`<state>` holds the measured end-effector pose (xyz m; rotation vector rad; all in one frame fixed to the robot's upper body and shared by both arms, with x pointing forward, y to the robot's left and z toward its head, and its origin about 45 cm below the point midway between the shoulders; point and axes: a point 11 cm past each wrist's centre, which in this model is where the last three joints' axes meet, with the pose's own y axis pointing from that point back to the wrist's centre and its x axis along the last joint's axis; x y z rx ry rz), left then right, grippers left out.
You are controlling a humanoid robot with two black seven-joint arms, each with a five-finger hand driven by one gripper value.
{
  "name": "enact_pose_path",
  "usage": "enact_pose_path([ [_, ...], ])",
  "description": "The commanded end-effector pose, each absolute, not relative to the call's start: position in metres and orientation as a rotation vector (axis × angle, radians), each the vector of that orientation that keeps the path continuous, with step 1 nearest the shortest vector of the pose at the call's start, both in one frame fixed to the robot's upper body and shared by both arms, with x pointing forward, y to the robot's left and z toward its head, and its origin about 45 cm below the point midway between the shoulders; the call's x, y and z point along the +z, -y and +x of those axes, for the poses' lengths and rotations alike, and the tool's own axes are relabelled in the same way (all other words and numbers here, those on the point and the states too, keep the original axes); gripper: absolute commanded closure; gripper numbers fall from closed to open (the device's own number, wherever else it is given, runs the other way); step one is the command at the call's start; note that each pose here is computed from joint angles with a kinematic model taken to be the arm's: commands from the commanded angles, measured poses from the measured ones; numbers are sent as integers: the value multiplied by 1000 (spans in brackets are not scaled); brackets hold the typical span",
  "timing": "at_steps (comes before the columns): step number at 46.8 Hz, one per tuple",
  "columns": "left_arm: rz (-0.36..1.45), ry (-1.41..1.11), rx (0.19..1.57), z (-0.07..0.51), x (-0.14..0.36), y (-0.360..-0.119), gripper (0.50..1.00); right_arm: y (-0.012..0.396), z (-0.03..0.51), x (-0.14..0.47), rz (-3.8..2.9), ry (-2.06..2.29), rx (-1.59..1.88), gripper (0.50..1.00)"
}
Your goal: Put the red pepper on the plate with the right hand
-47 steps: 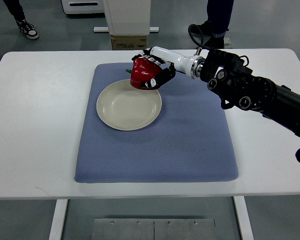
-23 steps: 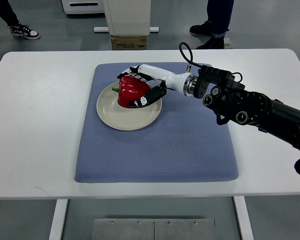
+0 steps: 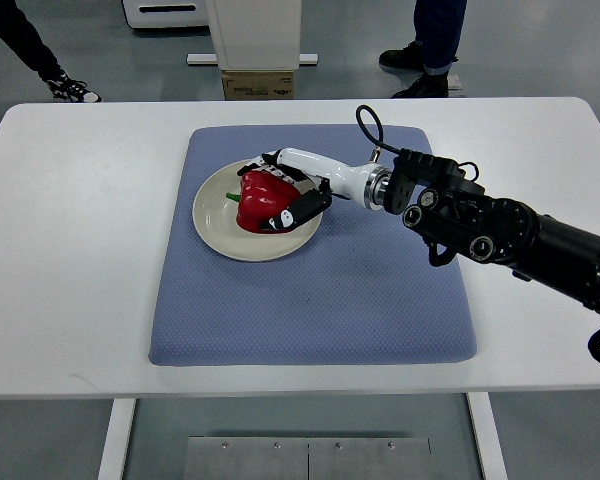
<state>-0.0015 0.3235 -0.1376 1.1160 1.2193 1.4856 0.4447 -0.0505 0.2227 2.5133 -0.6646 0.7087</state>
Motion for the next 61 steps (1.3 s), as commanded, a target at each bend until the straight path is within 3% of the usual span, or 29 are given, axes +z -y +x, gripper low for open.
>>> enact_pose_path([
  [1,1116,-1219,1485,-2,-138,-323,500,51,444,221,2514,663,702,825],
  [7,1116,-1219,1485,-2,-138,-323,500,51,444,221,2513,665,703,655],
  [10,1116,-1219,1485,-2,-138,-323,500,51,444,220,2513,665,701,536],
  [11,1115,-1220,1487,-1,-138,-324,500,52,444,220,2512,667,701,523],
  [32,1115,-1220,1487,-1,-138,-324,500,55,454,232,2508,721,714,507],
  [45,1116,-1219,1485,-2,-138,-323,500,56,472,265,2606,964,539,509],
  [61,1116,-1219,1485,-2,-138,-323,500,120,483,238,2616,1362,117,513],
])
